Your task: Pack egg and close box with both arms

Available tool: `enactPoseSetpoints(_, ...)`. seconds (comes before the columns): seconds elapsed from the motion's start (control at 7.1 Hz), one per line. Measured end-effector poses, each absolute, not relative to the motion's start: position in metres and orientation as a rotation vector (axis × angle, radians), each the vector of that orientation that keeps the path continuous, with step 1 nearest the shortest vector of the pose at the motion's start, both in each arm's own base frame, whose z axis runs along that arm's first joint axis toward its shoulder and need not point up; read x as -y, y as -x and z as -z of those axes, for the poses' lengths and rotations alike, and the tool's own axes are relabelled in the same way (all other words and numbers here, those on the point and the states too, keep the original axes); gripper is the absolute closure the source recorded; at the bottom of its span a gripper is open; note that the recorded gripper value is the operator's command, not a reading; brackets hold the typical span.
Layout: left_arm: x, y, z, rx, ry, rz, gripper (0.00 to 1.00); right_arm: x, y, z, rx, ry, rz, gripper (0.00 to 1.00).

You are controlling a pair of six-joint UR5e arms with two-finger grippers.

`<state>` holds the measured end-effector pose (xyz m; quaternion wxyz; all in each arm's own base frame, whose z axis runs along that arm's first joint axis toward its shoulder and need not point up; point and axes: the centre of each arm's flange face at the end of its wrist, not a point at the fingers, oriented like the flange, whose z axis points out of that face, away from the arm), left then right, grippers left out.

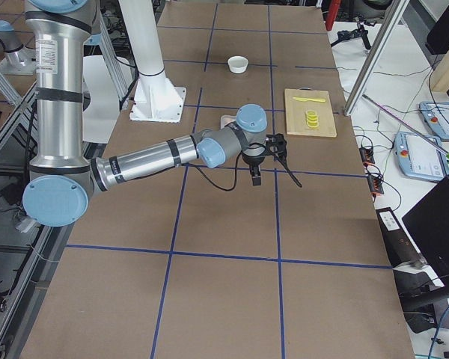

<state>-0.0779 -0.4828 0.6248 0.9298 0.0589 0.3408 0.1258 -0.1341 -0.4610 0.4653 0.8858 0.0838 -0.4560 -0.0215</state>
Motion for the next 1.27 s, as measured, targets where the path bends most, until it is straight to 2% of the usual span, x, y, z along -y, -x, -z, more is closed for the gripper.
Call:
enactPoseSetpoints(0.56,0.489,0.078,-0.617,-0.697,-0.137,-0.265,0.0,0.401,0.345,-0.394,1.024,-0.162,-0.104,0.0)
enactPoseSetpoints(0.99,0.492,0.077,-0.612,-0.696,-0.146,-0.269,0.0,0.386,0.389,-0.333,1.173,-0.193,-0.174,0.0)
enactPoseSetpoints(1.27,0.494,0.077,-0.611,-0.696,-0.149,-0.27,0.0,0.389,0.382,-0.32,1.235,-0.197,-0.188,0.0)
